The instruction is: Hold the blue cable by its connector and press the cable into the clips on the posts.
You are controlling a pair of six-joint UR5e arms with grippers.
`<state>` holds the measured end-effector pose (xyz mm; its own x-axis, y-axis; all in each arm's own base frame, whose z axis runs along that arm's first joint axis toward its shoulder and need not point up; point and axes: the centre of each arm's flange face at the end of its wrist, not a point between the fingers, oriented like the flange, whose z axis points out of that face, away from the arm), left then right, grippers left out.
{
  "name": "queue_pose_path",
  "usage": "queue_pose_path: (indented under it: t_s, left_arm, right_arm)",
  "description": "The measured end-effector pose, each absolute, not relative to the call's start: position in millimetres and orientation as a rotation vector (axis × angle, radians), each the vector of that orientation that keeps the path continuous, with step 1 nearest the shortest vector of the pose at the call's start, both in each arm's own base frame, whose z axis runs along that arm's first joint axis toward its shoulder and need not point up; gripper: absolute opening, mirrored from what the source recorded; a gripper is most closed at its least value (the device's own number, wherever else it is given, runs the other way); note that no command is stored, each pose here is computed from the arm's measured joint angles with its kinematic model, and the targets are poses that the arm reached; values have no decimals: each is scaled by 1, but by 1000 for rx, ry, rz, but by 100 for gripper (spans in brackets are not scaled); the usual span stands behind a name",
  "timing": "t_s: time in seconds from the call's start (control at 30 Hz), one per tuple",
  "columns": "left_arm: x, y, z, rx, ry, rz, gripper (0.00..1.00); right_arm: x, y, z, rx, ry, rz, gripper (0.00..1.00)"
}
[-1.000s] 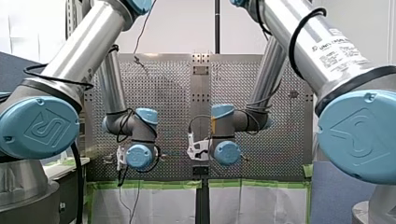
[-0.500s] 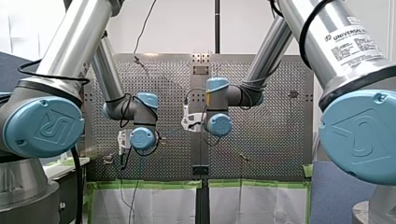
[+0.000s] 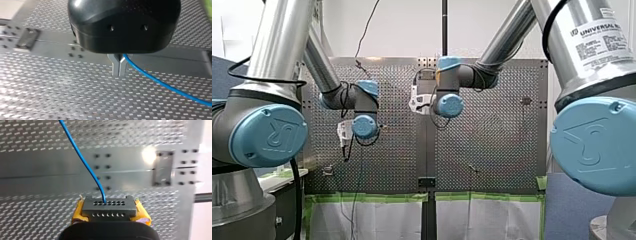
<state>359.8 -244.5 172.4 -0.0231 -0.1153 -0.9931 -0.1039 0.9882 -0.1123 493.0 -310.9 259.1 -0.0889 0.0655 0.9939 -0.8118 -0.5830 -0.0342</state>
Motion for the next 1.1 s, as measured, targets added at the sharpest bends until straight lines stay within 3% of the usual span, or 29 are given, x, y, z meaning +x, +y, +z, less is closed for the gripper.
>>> queue_pose_path:
  t_s: [0.23, 0.63, 1.1]
  left_arm:
    - [378, -241, 219, -226, 1534, -11, 0]
    - [389, -221, 293, -355, 1444, -5, 0]
    - [376, -201, 351, -389, 1414, 2, 0]
  right_arm:
    - [495, -319, 310, 1507, -792, 1796, 0]
    - [494, -329, 305, 1608, -820, 1727, 0]
    - [517, -348, 329, 1616, -778, 1785, 0]
